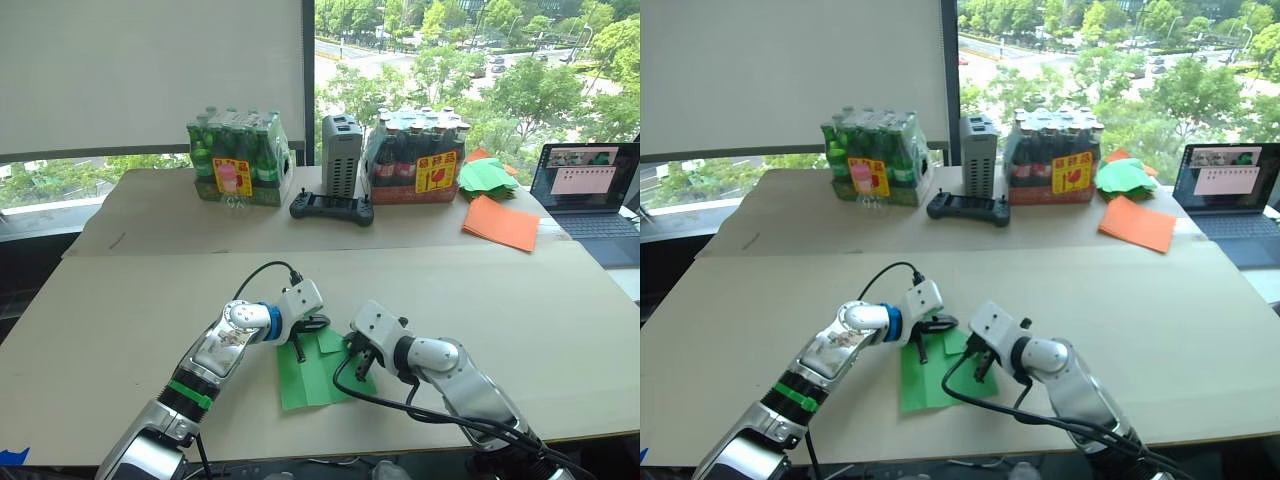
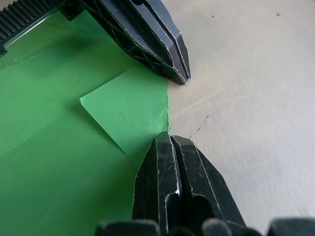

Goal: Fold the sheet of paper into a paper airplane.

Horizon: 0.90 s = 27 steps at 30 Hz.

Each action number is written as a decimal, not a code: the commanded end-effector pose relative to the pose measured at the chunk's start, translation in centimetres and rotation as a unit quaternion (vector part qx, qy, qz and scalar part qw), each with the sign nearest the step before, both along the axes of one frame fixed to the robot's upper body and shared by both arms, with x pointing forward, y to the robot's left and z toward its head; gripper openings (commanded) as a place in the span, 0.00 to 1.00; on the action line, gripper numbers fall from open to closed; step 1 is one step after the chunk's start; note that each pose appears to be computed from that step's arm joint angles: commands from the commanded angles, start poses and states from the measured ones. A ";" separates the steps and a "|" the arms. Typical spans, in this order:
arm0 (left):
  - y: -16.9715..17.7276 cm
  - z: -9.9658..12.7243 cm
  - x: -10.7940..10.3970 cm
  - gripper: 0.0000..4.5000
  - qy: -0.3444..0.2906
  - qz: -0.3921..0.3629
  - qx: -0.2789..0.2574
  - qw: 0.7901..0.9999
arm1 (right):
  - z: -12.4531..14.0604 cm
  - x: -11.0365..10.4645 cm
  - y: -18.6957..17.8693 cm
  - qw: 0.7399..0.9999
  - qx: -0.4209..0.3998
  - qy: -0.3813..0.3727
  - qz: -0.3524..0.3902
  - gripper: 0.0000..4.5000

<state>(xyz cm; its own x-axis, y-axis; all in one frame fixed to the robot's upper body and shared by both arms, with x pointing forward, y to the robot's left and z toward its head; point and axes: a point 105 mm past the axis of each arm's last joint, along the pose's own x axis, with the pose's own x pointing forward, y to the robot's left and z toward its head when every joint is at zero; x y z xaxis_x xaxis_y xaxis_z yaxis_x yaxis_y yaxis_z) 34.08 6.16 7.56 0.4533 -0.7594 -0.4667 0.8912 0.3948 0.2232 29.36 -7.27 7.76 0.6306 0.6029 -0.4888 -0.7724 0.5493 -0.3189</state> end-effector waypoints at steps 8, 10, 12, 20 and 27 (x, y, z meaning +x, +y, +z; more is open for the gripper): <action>1.3 -2.0 -0.3 0.00 0.022 0.016 0.037 0.999 | -1.9 -2.4 -2.9 0.997 -0.026 0.060 -0.032 0.01; 1.2 -2.1 -0.3 0.00 0.022 0.015 0.037 0.999 | -1.9 -2.7 -3.4 0.997 -0.029 0.062 -0.035 0.01; 1.2 -2.0 -0.3 0.00 0.022 0.015 0.037 0.999 | -1.8 -2.9 -3.6 0.997 -0.031 0.063 -0.036 0.01; 1.1 -2.0 -0.2 0.00 0.021 0.015 0.035 0.999 | 3.0 -1.7 -1.6 0.999 0.046 -0.019 -0.007 0.01; 1.1 -1.7 0.0 0.00 0.015 0.017 0.034 0.999 | 4.9 -1.2 0.9 0.994 0.093 -0.045 0.031 0.01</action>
<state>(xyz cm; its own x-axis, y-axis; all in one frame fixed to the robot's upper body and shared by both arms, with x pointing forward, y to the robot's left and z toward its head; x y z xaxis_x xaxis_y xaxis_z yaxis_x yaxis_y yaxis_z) 34.00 6.03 7.58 0.4510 -0.7608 -0.4667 0.8925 0.3870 0.2317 28.37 -6.99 11.98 0.6359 0.6922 -0.3413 -0.7717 0.5737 -0.2744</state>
